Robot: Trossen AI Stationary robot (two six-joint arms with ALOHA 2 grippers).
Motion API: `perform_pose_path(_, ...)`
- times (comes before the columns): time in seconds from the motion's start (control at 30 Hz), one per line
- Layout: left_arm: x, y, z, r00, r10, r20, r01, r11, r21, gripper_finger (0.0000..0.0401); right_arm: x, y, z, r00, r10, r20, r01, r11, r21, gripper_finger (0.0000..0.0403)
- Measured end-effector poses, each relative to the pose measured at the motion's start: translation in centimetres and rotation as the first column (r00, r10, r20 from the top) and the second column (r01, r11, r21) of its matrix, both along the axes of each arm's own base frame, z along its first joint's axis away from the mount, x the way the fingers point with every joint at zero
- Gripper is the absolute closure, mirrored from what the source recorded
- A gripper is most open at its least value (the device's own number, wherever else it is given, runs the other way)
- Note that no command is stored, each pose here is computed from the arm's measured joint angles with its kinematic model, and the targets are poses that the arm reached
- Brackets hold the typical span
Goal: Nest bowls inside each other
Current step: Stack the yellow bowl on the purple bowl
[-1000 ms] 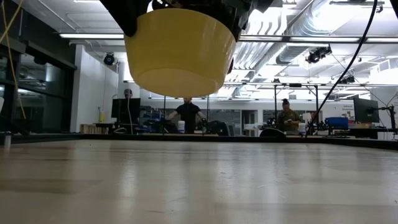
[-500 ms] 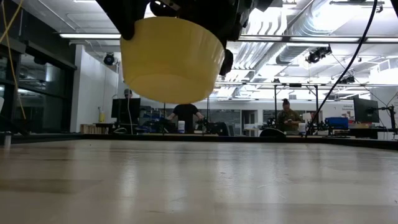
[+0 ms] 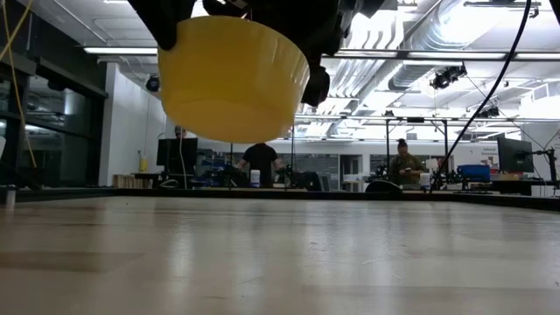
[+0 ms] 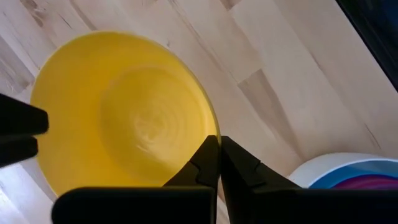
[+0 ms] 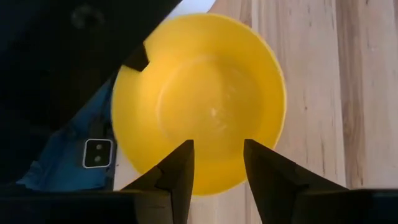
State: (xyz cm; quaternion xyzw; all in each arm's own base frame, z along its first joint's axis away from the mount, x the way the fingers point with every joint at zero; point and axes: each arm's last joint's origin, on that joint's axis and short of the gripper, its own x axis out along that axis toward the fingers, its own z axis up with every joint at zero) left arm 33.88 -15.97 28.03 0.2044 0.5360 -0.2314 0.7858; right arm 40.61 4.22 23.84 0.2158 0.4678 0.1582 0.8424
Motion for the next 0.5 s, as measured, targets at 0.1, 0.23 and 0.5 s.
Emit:
perform_pose_path(0.1, -0.13, 0.00, -0.04, 1.000, 0.000, -0.017, 0.000, 1.000, -0.005, 0.0401, -0.02, 0.05, 0.02, 1.000, 0.012, -0.001, -0.012, 1.000, 0.017, 0.0270)
perform_pose_path(0.23, -0.38, 0.10, -0.13, 0.998, 0.025, -0.050, -0.026, 1.000, -0.007, 0.0401, -0.05, 0.16, 0.25, 0.999, 0.032, -0.002, -0.032, 0.997, 0.072, 0.0270)
perform_pose_path(0.5, -0.88, -0.77, -0.16, 0.998, 0.004, -0.058, -0.005, 1.000, -0.005, 0.0401, -0.17, 0.26, 0.38, 0.999, 0.054, -0.006, -0.053, 0.993, 0.106, 0.0270)
